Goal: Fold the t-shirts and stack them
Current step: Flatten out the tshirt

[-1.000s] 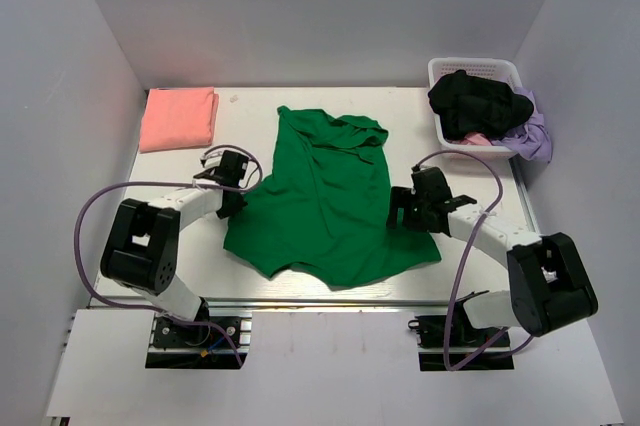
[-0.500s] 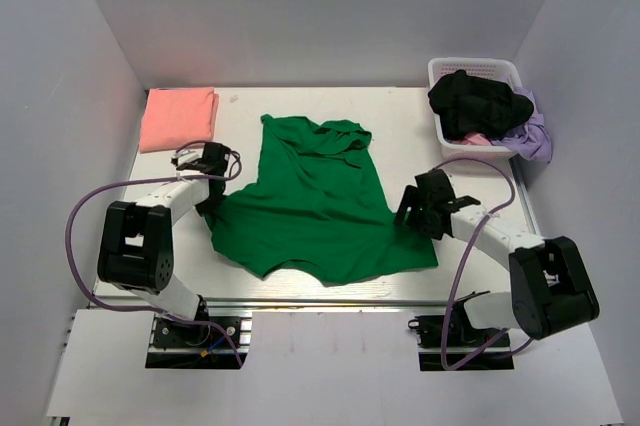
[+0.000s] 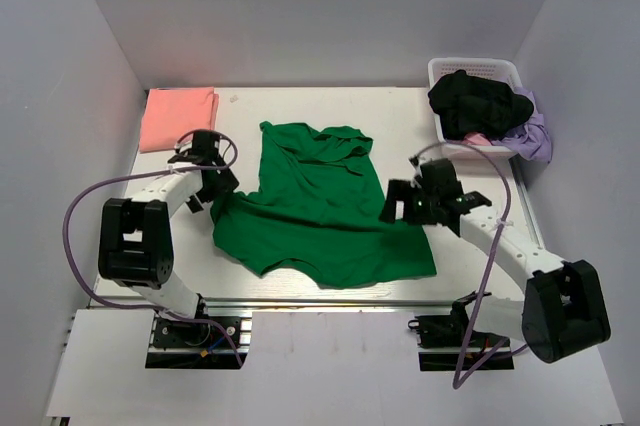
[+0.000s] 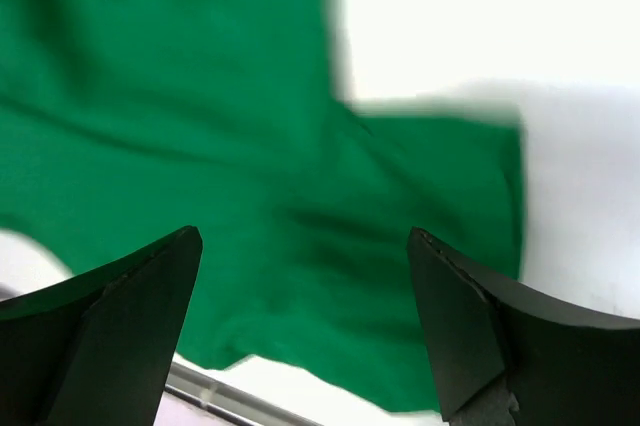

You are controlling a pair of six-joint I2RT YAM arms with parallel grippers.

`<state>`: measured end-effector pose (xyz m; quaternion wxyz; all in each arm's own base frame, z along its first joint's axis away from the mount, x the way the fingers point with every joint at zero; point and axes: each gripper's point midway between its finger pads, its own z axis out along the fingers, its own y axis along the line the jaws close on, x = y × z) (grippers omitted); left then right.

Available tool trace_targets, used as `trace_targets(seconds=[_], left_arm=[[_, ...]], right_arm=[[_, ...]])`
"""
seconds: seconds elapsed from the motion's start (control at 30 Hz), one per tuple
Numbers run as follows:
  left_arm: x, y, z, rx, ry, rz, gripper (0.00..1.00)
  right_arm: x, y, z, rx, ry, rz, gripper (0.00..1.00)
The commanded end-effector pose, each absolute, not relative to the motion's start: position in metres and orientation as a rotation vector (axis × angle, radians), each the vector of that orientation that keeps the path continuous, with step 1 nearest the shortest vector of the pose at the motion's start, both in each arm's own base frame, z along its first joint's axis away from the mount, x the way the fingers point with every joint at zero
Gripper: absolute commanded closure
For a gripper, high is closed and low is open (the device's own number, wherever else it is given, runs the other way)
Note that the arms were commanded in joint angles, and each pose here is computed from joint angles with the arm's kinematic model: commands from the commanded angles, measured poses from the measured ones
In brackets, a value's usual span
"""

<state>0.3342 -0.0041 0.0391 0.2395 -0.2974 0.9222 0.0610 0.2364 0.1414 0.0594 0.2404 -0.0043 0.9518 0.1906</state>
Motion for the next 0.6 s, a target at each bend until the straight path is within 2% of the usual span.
trace_targets(seconds=[0.0, 0.07, 0.17, 0.2, 0.3, 0.33, 0.37, 0.4, 0.47, 0.57], left_arm=[[0.358, -0.021, 0.088, -0.723, 2.447, 0.011, 0.0], [0.357, -0.03, 0.102, -0.696, 2.432, -0.039, 0.0], [0.354, -0.057, 0.121, -0.599, 2.393, -0.264, 0.0], [0.351, -0.079, 0.125, -0.519, 2.37, -0.407, 0.0], [0.336, -0.111, 0.11, -0.419, 2.396, -0.624, 0.0], [0.327, -0.121, 0.106, -0.39, 2.424, -0.667, 0.0], [0.318, -0.127, 0.09, -0.38, 2.472, -0.689, 0.0], [0.309, -0.139, 0.087, -0.34, 2.499, -0.733, 0.0], [0.297, -0.149, 0.074, -0.308, 2.538, -0.749, 0.0], [0.28, -0.167, 0.062, -0.254, 2.593, -0.785, 0.0]], right_arm=[[0.285, 0.181, 0.141, -0.385, 2.266, 0.627, 0.1], [0.293, 0.191, 0.142, -0.441, 2.249, 0.624, 0.1], [0.324, 0.217, 0.158, -0.543, 2.173, 0.613, 0.1], [0.329, 0.23, 0.149, -0.585, 2.184, 0.617, 0.1], [0.362, 0.265, 0.127, -0.654, 2.226, 0.647, 0.1], [0.367, 0.27, 0.123, -0.665, 2.244, 0.652, 0.1], [0.386, 0.284, 0.149, -0.671, 2.176, 0.679, 0.1], [0.392, 0.291, 0.115, -0.669, 2.257, 0.687, 0.1], [0.405, 0.306, 0.121, -0.668, 2.242, 0.723, 0.1], [0.421, 0.324, 0.094, -0.667, 2.29, 0.754, 0.1]])
